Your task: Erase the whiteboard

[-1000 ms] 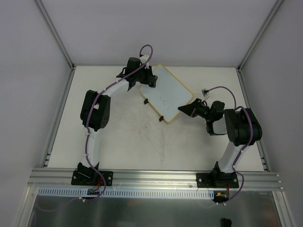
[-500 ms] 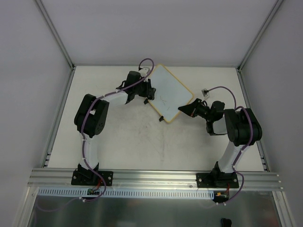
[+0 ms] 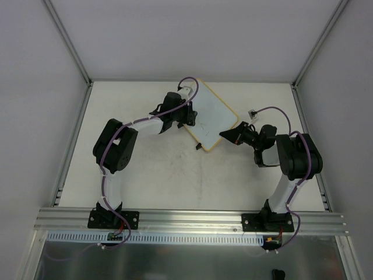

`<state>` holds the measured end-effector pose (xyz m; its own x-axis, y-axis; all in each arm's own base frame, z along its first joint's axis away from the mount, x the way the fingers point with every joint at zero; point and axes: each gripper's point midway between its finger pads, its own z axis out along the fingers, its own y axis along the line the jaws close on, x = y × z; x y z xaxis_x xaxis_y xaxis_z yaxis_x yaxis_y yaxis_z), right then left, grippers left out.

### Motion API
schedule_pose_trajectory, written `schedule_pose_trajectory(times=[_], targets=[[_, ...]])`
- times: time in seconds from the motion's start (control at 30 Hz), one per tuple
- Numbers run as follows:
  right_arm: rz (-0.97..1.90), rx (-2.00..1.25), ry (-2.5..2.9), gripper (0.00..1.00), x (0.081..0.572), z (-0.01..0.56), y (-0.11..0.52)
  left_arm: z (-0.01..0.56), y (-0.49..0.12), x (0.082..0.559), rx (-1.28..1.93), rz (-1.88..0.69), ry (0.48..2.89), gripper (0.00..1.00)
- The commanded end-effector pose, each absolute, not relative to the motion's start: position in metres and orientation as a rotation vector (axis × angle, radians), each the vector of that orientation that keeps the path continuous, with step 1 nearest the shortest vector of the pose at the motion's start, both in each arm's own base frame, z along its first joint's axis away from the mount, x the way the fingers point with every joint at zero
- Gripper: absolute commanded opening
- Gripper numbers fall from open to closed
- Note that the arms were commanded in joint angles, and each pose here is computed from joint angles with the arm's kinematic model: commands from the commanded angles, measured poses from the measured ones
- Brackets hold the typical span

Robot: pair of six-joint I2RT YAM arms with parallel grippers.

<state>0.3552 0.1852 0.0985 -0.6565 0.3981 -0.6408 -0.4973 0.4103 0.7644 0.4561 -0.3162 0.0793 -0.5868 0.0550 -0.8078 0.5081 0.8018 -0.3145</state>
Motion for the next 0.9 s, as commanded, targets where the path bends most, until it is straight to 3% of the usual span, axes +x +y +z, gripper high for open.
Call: schedule_pose_trajectory(times=[0.0,0.57,0.87], targets=[[1.361,-0.336,1.627,0.00,0.345,0.140,0.201,0.037,-0.388,0.356,0.679,-0.902,2.263,0.00],[1.366,-0.347,1.624,0.00,0.346,0.140,0.203,0.016,-0.459,0.239,0.845,-1.013,2.244,0.00],[1.366,-0.350,1.623,0.00,0.345,0.140,0.204,0.020,-0.444,0.253,0.766,-0.981,2.227,0.00]])
